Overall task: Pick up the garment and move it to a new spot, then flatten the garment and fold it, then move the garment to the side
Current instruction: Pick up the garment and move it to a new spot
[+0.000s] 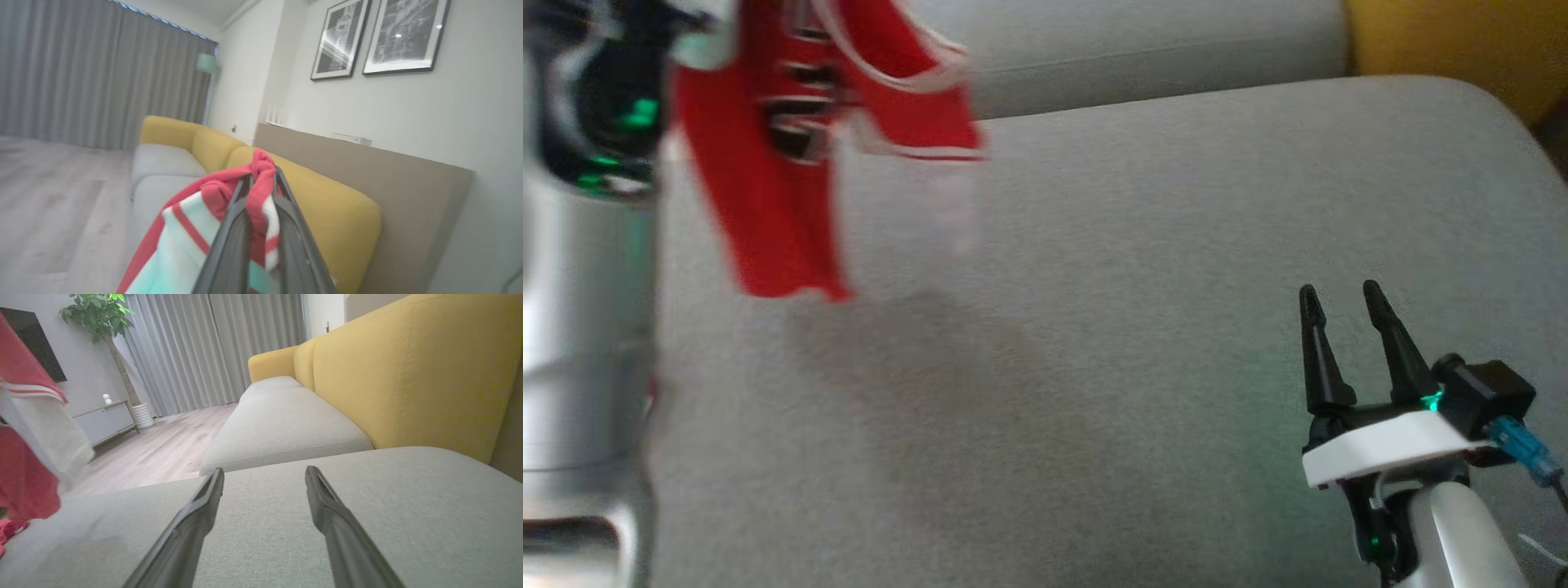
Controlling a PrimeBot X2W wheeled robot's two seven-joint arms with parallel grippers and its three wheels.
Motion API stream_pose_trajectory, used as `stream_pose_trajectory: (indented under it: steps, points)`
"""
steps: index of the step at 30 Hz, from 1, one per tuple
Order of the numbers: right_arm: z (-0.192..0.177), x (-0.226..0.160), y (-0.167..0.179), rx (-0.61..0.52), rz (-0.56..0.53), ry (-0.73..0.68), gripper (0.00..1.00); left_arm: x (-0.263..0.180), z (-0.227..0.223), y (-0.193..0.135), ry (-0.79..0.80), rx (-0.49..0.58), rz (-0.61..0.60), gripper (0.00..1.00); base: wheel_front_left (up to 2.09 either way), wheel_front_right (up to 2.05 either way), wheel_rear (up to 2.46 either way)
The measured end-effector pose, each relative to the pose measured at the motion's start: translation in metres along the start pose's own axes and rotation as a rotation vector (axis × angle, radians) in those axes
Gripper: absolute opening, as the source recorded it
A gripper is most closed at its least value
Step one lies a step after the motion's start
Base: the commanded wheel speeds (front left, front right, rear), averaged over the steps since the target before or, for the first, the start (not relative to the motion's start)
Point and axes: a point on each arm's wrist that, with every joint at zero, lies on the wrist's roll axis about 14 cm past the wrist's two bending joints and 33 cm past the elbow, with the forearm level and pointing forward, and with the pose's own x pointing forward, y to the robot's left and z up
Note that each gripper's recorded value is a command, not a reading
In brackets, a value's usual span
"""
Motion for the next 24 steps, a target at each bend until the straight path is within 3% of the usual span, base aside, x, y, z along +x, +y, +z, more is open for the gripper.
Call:
stream_pose_trajectory:
  steps: [6,8,10,17,18,19,20,24]
  points:
    - [0.005,-0.015,-0.026,0.005,-0.083,-0.014,1.00,0.021,-0.066,-0.076,0.129,-0.243,-0.208,0.00,0.00,0.00,0.00]
    - [0.005,-0.018,-0.033,0.004,-0.105,-0.012,1.00,0.018,-0.104,-0.093,0.212,-0.279,-0.243,0.00,0.00,0.00,0.00]
    - [0.003,-0.019,-0.037,0.003,-0.118,-0.005,1.00,0.010,-0.149,-0.101,0.313,-0.267,-0.251,0.00,0.00,0.00,0.00]
    - [0.006,-0.011,-0.039,-0.005,-0.119,-0.012,1.00,-0.051,-0.301,-0.080,0.626,-0.202,-0.121,0.00,0.00,0.00,0.00]
    - [0.007,-0.010,-0.037,-0.005,-0.114,-0.013,1.00,-0.060,-0.313,-0.076,0.650,-0.184,-0.102,0.45,0.00,0.00,0.00]
    - [0.006,-0.009,-0.036,-0.008,-0.108,-0.006,1.00,-0.068,-0.322,-0.073,0.662,-0.151,-0.094,0.45,0.00,0.00,0.00]
    - [0.005,-0.008,-0.034,-0.013,-0.103,-0.002,1.00,-0.072,-0.328,-0.069,0.659,-0.134,-0.078,1.00,0.00,0.00,0.00]
    - [-0.002,-0.004,-0.025,-0.062,-0.072,0.041,1.00,-0.082,-0.319,-0.055,0.505,-0.107,-0.008,1.00,0.00,0.00,0.00]
